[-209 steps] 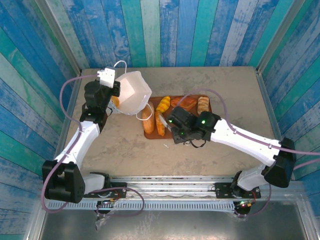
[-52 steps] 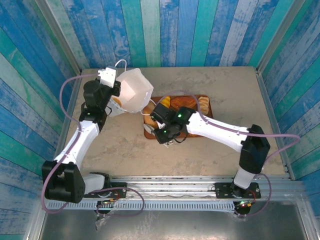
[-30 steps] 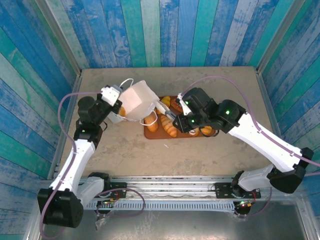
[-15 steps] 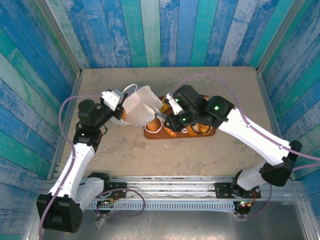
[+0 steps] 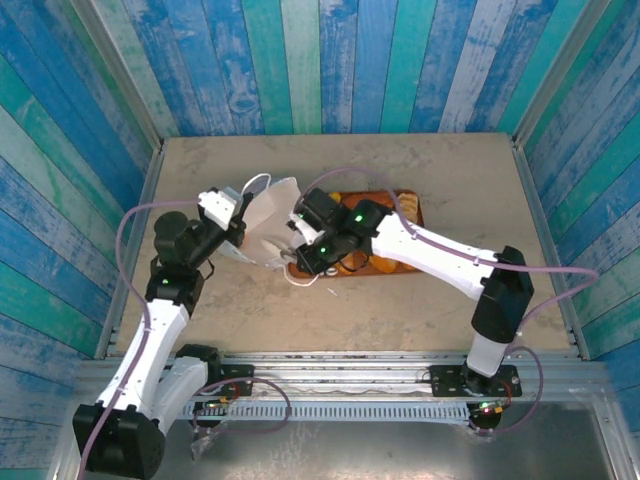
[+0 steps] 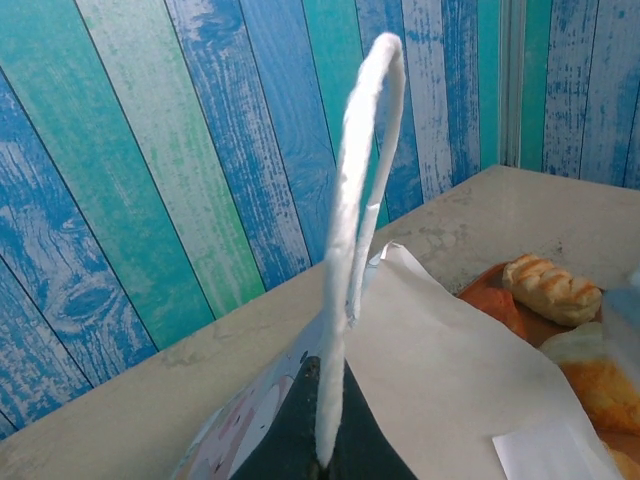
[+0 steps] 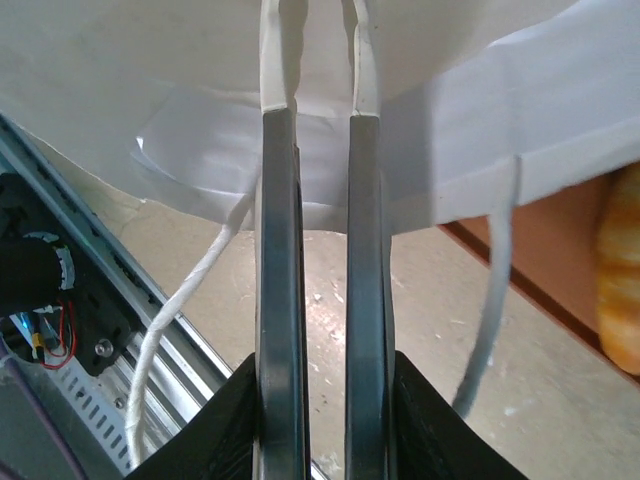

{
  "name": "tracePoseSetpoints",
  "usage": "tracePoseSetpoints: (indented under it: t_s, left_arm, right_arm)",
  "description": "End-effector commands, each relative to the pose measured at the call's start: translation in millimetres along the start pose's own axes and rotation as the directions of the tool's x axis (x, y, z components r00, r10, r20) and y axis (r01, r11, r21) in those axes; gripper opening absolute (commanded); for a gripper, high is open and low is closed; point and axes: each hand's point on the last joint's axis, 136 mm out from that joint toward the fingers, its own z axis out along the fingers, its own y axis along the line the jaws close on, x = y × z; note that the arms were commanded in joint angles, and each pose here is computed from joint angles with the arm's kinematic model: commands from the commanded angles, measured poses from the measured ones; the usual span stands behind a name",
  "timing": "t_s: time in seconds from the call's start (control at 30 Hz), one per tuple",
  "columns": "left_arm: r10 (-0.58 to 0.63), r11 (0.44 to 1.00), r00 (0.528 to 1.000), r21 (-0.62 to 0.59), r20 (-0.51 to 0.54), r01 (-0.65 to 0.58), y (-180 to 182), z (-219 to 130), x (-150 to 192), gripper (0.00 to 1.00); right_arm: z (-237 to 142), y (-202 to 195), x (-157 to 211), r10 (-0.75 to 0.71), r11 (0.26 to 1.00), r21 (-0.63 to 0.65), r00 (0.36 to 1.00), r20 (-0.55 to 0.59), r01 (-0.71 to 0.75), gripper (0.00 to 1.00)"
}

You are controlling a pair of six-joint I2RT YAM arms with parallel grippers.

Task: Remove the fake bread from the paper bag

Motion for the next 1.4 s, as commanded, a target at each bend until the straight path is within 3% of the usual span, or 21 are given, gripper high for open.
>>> tracePoseSetpoints:
  t_s: [0.0,0.2,0.43,0.73,1.0,1.37]
  left_arm:
    - [0.016,1.0,0.999,-0.023,0.038,-0.015,5.0,4.3,-3.1,0.0]
    - [0.022,1.0,0.998,0.021,0.061,-0.023,-1.6,9.9,0.4,0.0]
    - [0.012,0.999,0.998,0.036,0.059,-0.014,-5.5,7.6,1.2,0.0]
    - [0.015,0.999,1.0,0.035,0.018,-0.015,-7.5,1.0,4.3,0.0]
    - [0.006,0.999,1.0,0.05,0.01,-0.006,-11.0,1.4,9.7,0.0]
    - [-0.006,0.997,1.0,0.081,0.004,0.006,-15.5,2.4,10.1,0.0]
  right_arm:
    - [12.9,23.3,-14.6,-0.055,0.996,-0.061,0.998,0.03,0.057,0.33]
    - [44.9,26.8,-4.8,-0.076,0.996,-0.052,0.997,-0.016,0.075,0.34]
    - [53.5,-4.0,-23.0,-0.018,0.997,0.077,0.999,0.047,0.014,0.37]
    - [62.3,-3.7,-60.8,0.011,0.999,0.05,0.989,0.151,-0.019,0.48]
    - [71.7,1.0,-76.1,0.047,0.999,-0.006,0.984,0.172,-0.047,0.57]
    - [100.0,4.8,-95.1,0.116,0.992,-0.072,0.979,0.17,-0.105,0.59]
